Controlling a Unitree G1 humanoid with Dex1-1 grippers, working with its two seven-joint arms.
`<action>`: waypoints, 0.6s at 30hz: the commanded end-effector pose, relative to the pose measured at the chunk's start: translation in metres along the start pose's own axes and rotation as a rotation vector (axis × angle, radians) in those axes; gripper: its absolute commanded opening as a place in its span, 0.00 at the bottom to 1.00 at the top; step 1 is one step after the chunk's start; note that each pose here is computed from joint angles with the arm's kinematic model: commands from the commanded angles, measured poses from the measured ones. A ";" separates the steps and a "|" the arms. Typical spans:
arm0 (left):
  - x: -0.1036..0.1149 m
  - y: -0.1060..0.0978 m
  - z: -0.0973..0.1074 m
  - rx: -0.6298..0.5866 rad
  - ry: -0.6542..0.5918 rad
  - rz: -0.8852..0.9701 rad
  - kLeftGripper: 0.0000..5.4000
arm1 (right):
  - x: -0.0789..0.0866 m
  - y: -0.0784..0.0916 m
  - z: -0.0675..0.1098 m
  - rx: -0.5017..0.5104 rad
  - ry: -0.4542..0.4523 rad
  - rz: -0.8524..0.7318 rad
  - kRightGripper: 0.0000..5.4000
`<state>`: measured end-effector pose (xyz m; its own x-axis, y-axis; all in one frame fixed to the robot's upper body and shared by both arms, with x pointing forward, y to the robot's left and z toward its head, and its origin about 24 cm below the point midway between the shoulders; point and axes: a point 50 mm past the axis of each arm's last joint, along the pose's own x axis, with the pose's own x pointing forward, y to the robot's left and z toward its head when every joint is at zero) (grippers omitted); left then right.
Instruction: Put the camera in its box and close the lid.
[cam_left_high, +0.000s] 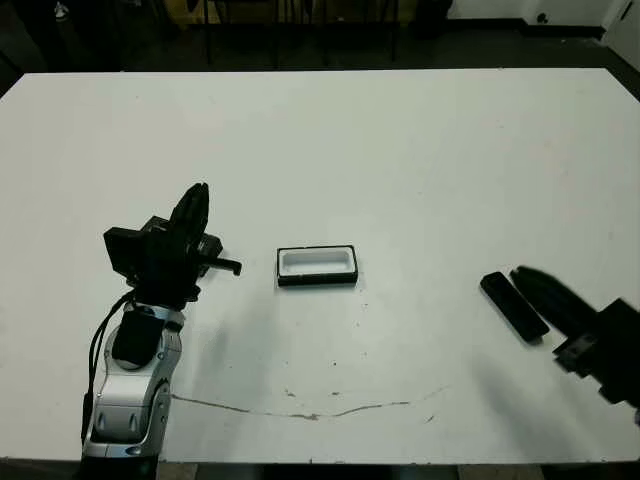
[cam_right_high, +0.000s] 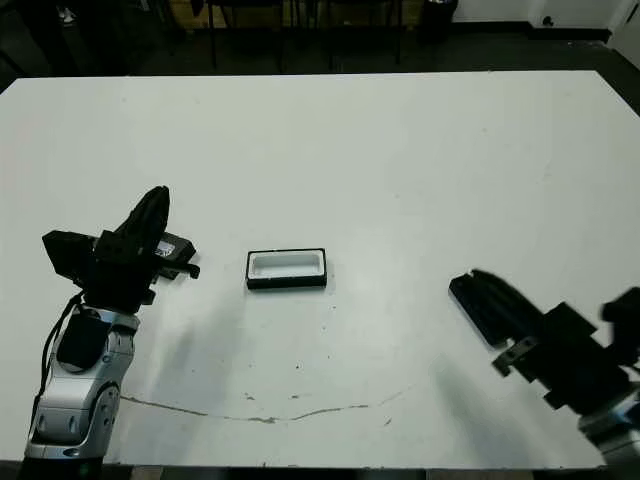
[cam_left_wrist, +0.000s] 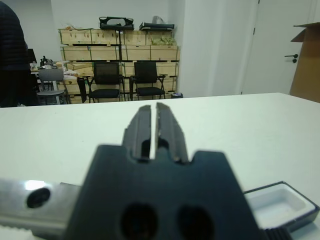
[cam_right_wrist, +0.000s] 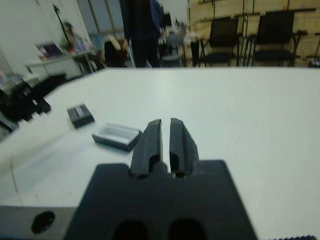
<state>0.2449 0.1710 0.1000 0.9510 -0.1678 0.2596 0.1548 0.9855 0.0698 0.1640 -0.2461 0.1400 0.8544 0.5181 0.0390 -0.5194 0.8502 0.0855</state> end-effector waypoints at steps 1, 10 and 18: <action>-0.003 0.003 -0.006 0.007 0.032 0.003 0.00 | 0.000 -0.005 0.010 -0.070 -0.009 -0.057 0.04; -0.004 0.002 -0.006 0.005 0.037 0.002 0.00 | 0.010 -0.031 -0.016 -0.182 0.225 -0.212 0.32; -0.004 0.002 -0.007 -0.010 0.044 0.002 0.00 | 0.012 -0.052 -0.060 -0.065 0.336 -0.082 0.58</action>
<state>0.2444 0.1709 0.0989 0.9522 -0.1698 0.2541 0.1607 0.9854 0.0562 0.2004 -0.2751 0.0829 0.8639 0.4242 -0.2716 -0.4408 0.8976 -0.0002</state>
